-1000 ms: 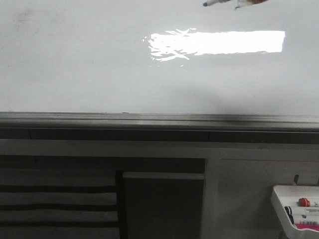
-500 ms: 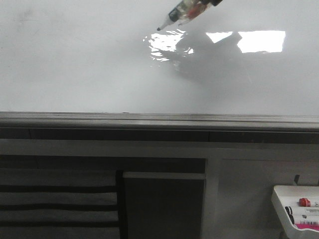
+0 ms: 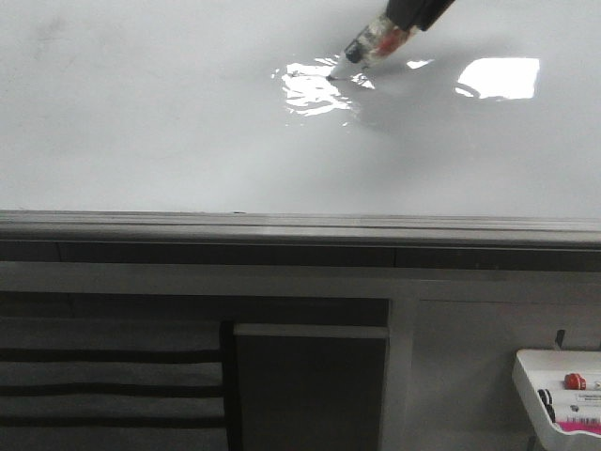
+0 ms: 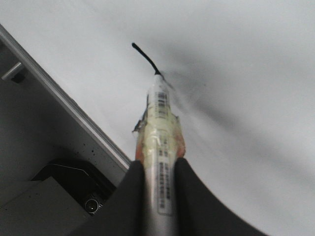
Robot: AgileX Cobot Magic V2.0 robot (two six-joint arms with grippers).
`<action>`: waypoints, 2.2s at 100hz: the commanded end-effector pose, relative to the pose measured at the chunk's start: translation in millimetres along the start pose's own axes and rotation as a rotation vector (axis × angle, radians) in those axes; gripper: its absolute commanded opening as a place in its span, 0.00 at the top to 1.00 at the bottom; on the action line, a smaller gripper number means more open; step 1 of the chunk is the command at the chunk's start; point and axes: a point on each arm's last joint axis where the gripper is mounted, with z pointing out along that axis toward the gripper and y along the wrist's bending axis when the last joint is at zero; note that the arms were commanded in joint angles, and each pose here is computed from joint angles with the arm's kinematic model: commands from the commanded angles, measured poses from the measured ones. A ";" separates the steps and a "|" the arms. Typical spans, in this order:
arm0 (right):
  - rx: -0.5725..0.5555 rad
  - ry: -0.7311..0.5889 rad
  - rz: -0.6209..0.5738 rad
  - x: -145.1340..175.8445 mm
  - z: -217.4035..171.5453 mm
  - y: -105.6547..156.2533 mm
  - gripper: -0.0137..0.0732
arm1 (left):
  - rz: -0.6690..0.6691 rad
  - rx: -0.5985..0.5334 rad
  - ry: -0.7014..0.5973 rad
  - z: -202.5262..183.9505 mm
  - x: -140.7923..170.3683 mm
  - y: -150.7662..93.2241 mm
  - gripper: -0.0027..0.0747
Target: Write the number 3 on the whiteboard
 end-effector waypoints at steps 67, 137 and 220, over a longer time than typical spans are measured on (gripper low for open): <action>-0.043 -0.121 0.009 18.2 21.2 26.7 0.91 | -0.032 -0.049 -0.082 -7.2 -12.3 4.9 0.82; -0.079 -0.253 -0.289 47.3 -110.6 75.2 0.91 | -0.035 -0.047 -0.085 -7.2 -12.6 4.8 0.82; -0.212 -0.317 -0.718 24.0 -55.0 109.4 0.91 | -0.146 -0.015 -0.173 -5.6 -20.6 4.1 0.82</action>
